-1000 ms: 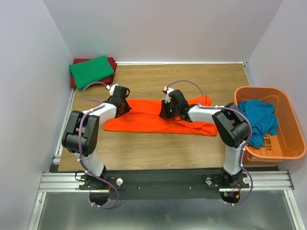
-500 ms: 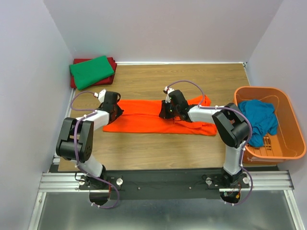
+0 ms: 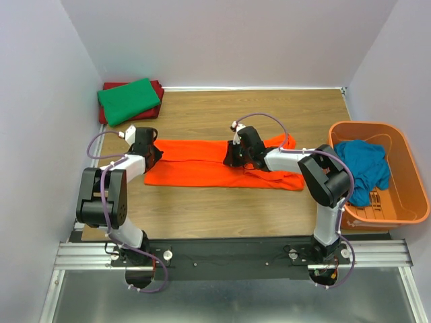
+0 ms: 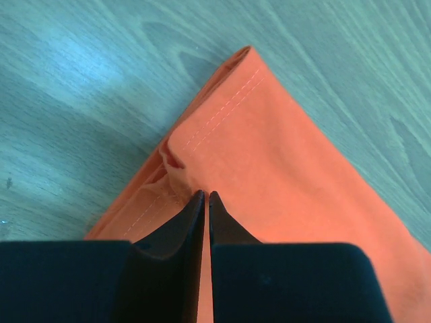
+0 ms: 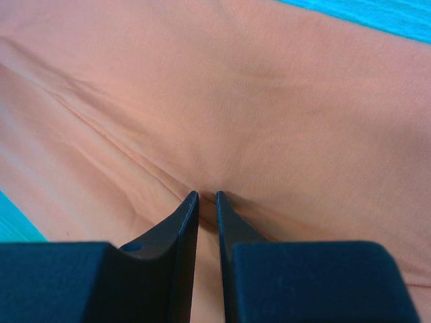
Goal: Fold and stack the t-shirts
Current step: Fold the other side of the tshirt into a rectangle, then rotate the tshirt 90 degrees
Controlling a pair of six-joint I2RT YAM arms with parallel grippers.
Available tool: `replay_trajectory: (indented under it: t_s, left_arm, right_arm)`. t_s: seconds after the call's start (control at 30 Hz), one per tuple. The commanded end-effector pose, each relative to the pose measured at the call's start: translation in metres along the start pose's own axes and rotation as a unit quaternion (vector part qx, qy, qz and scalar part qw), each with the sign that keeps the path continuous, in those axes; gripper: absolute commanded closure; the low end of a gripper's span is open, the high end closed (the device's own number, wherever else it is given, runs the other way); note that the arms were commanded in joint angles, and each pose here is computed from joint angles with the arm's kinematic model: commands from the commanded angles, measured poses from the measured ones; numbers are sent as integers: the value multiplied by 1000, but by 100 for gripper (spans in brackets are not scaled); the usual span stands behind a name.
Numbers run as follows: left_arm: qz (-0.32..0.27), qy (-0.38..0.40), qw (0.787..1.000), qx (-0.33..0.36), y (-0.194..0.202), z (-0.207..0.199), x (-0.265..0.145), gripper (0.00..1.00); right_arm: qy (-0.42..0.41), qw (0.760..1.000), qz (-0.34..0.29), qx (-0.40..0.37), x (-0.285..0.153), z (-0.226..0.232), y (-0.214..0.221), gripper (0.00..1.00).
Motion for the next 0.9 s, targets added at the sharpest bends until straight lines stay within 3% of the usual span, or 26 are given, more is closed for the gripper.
replay_trajectory:
  t_s: [0.0, 0.17, 0.3, 0.4, 0.53, 0.6, 0.67, 0.73, 0.87]
  left_arm:
    - [-5, -31, 999, -14, 4, 19, 8, 86]
    - [-6, -39, 999, -27, 3, 30, 9, 86]
    - [-9, -9, 1000, -21, -6, 13, 1, 85]
    - [-26, 33, 999, -7, -23, -11, -15, 81]
    - [-61, 71, 995, 25, -45, -41, -46, 72]
    - [-65, 93, 993, 38, -49, -51, -61, 72]
    - [-56, 111, 990, 67, -37, -62, -73, 72]
    - [-40, 128, 985, 108, -10, -75, -82, 72]
    - [-6, 135, 977, 167, 42, -81, -89, 74]
  right_arm:
    - [4, 1000, 24, 13, -2, -5, 17, 77]
    - [1, 999, 24, 20, -2, -7, 17, 77]
    - [-9, 1000, 7, 25, -7, -2, 1, 74]
    - [12, 999, -19, 35, -22, -2, -24, 61]
    - [60, 995, -55, 56, -54, -8, -56, 32]
    - [112, 988, -57, 85, -72, -20, -58, 23]
    - [161, 978, -52, 124, -89, -34, -54, 20]
    - [191, 968, -39, 159, -97, -45, -42, 3]
    - [256, 936, -19, 243, -117, -60, -10, 0]
Point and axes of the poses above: each gripper's point midway between its finger pads, its own x axis out along the fingers, its own z axis along the line the jaws close on, y = z × x, the point moved 4 cm from there along -x, back along the fingers, and after that the axes turned 14 degrees about -x, right-handed, at the moved point
